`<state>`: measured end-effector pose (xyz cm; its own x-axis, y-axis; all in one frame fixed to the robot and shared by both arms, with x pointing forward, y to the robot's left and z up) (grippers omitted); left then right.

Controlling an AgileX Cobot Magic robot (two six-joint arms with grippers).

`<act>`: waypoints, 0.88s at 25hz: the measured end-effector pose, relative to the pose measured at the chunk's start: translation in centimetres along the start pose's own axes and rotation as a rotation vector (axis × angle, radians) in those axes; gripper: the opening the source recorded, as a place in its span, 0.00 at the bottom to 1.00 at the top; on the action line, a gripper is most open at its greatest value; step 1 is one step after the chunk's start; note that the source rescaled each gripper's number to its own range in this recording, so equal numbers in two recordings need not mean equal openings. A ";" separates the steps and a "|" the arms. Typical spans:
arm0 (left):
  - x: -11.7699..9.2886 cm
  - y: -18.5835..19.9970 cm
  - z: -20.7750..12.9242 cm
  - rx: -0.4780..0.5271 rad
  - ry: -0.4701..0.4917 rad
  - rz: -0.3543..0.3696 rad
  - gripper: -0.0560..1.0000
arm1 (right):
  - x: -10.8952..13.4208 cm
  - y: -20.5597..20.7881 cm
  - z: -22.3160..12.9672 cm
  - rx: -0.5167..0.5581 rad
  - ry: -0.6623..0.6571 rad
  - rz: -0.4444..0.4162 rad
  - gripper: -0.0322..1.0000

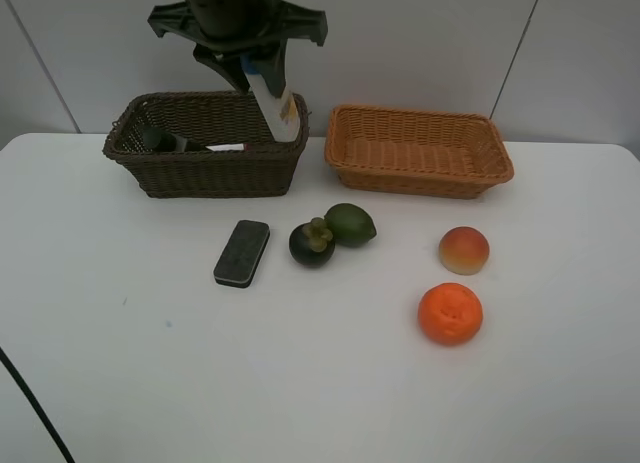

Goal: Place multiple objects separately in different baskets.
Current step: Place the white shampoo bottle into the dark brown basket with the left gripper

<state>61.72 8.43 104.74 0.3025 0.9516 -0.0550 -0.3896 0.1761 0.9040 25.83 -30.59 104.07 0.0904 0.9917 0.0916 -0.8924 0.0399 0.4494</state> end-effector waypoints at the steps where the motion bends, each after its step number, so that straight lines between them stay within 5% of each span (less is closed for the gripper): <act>1: 1.6 -0.9 0.7 -0.010 0.030 0.015 0.35 | 0.0 0.0 0.0 0.000 0.000 0.000 1.00; 6: 7.5 -5.4 2.3 -0.046 0.147 0.057 0.35 | 0.0 0.0 0.0 0.000 0.000 0.000 1.00; 10: 8.5 -8.4 1.8 0.003 0.171 0.040 0.36 | 0.0 0.0 0.0 0.000 0.000 0.000 1.00; 12: 8.4 -9.1 1.6 0.015 0.151 0.032 0.47 | 0.0 0.0 0.0 0.000 0.000 0.000 1.00; 15: 8.4 -9.0 1.9 0.001 0.149 0.029 0.85 | 0.0 0.0 0.0 0.000 0.000 0.000 1.00; 16: 8.3 -8.8 2.2 -0.006 0.154 0.028 0.91 | 0.0 0.0 0.0 0.000 0.000 0.000 1.00; 22: 7.6 -6.2 3.0 0.028 0.205 -0.012 1.00 | 0.0 0.0 0.0 0.000 0.000 0.000 1.00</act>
<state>69.05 13.82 100.02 0.1226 0.9813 -0.1483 -0.3615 0.1833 0.9142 25.83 -30.59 104.07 0.0904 0.9917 0.0916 -0.8924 0.0399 0.4494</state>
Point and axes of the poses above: a point on each arm's last joint axis where the gripper is mounted, y pointing back along that axis away from the gripper, x along the wrist's bending axis when the last joint is at zero, z = x × y, the point moved 3 cm from there along -y, pointing out along that axis toward the gripper, and after that the axes turned 4 degrees about -y, right-handed, at the moved point
